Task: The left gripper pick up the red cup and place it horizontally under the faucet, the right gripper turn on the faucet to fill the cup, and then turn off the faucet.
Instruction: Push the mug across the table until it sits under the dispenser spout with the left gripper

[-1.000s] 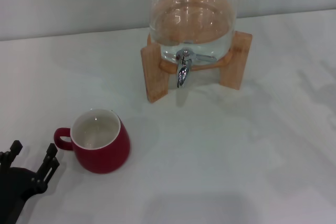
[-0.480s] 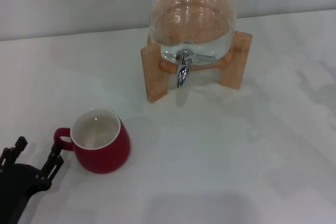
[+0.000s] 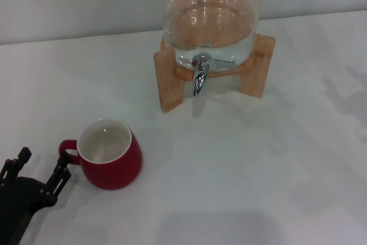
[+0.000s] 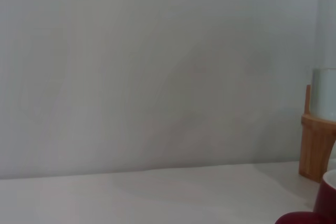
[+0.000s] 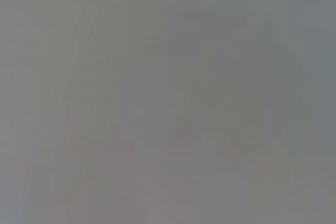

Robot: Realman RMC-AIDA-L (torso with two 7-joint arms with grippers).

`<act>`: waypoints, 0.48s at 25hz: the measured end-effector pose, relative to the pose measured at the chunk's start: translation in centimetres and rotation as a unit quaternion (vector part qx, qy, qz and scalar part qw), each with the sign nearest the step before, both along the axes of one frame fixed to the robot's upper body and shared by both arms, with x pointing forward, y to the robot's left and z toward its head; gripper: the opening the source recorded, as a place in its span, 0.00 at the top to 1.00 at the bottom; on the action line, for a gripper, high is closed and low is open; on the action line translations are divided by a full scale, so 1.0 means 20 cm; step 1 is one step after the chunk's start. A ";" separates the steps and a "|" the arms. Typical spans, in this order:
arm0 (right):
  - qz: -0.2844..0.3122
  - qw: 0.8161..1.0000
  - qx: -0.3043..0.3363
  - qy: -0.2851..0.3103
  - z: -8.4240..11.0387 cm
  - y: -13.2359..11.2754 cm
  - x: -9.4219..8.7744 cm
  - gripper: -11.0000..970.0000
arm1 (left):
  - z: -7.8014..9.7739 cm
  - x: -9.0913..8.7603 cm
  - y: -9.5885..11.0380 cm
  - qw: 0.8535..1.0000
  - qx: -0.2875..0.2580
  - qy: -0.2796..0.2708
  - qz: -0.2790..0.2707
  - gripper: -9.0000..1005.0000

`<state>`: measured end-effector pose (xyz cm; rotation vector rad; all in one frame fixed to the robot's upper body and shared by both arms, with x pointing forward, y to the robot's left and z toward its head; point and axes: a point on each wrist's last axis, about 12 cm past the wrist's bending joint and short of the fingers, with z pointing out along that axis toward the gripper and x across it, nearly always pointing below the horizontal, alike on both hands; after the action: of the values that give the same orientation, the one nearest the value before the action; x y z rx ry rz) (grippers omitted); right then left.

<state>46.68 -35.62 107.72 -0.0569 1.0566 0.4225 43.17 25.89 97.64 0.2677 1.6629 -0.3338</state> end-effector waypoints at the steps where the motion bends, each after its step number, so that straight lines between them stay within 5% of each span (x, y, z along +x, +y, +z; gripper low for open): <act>1: 0.000 1.000 0.000 0.000 0.00 0.00 0.00 0.22 | 0.00 0.00 0.00 1.000 0.001 0.000 0.000 0.21; 12: 0.001 1.000 0.001 -0.003 0.00 0.00 -0.01 0.22 | 0.00 0.03 0.00 1.000 0.007 0.001 -0.004 0.21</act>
<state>46.48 -35.62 107.73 -0.0583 1.0507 0.4249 43.69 25.85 97.68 0.2853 1.6667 -0.3284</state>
